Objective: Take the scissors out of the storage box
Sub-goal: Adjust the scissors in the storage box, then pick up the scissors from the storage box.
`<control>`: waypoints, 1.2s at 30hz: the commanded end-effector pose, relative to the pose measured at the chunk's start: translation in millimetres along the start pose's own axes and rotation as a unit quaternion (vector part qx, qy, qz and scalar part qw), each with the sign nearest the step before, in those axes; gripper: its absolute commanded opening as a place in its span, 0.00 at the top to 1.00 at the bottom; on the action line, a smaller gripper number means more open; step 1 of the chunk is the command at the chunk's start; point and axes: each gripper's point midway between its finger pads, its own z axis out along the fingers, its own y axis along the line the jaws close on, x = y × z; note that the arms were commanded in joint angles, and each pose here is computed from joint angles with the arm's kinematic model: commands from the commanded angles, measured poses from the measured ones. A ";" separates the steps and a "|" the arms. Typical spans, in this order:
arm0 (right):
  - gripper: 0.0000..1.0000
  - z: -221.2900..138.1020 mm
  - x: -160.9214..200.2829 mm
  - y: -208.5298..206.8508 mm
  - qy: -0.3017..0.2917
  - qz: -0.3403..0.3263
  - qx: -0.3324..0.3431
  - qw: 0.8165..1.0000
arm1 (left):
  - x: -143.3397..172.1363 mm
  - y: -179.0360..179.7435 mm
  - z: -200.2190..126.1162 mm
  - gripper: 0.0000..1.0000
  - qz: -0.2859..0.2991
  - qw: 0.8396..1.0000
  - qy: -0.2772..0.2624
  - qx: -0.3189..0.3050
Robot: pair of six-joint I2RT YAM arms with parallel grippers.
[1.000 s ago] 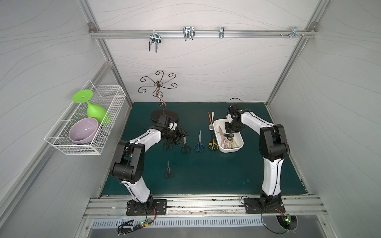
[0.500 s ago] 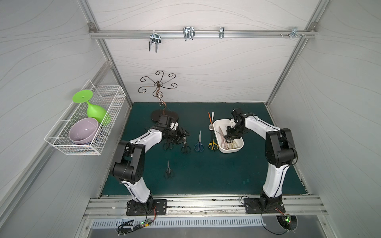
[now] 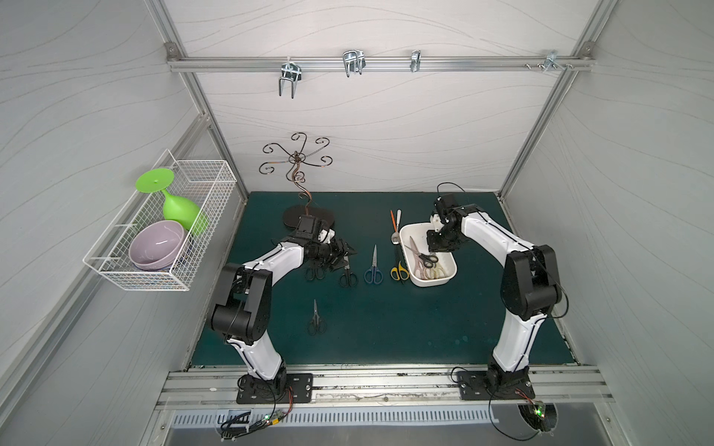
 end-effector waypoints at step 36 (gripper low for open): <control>0.70 44.6 22.2 -20.1 0.047 -0.048 0.037 0.997 | -0.1 -13.1 -7.4 0.39 0.019 1.000 -0.009 0.005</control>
